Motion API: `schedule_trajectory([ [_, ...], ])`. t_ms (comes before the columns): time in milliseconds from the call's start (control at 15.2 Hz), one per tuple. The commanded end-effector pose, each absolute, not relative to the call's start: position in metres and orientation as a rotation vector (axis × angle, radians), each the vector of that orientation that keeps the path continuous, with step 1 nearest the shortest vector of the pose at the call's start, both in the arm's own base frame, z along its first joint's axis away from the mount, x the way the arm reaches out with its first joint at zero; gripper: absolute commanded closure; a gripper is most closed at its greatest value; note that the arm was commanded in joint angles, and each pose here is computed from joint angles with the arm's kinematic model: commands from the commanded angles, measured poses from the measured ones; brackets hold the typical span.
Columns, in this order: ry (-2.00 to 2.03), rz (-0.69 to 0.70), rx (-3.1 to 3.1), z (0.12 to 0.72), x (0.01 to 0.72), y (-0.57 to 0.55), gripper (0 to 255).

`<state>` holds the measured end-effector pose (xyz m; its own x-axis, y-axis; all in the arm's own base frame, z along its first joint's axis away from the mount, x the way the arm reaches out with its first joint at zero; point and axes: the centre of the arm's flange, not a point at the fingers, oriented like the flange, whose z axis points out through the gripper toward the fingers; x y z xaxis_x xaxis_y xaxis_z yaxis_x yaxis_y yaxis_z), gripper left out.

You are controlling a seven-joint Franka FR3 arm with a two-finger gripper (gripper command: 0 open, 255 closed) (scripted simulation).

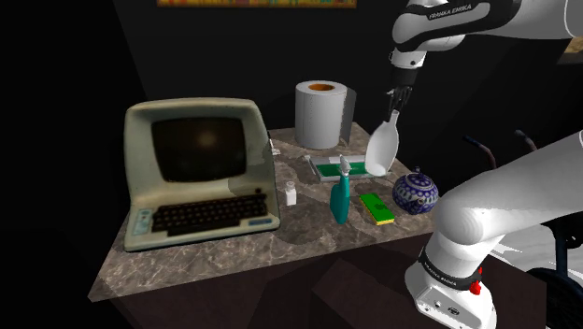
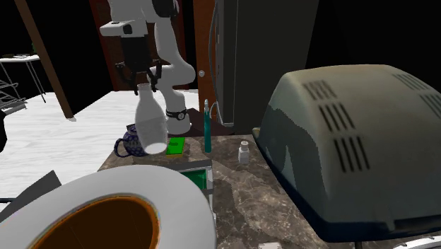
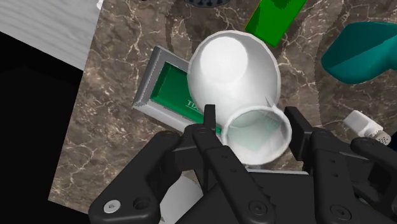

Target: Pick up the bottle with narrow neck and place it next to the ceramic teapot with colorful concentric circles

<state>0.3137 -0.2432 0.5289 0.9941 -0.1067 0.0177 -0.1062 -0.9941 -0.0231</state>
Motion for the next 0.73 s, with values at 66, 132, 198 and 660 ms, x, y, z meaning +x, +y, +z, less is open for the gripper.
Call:
schedule_trajectory([
  [66,0.166,-0.031,-3.115,0.513,0.314,-0.243,255],
  [132,0.166,-0.031,-3.115,0.508,0.314,-0.243,255],
  [198,0.166,-0.031,-3.115,0.503,0.314,-0.243,255],
  [660,0.166,-0.031,-3.115,0.466,0.314,-0.243,255],
])
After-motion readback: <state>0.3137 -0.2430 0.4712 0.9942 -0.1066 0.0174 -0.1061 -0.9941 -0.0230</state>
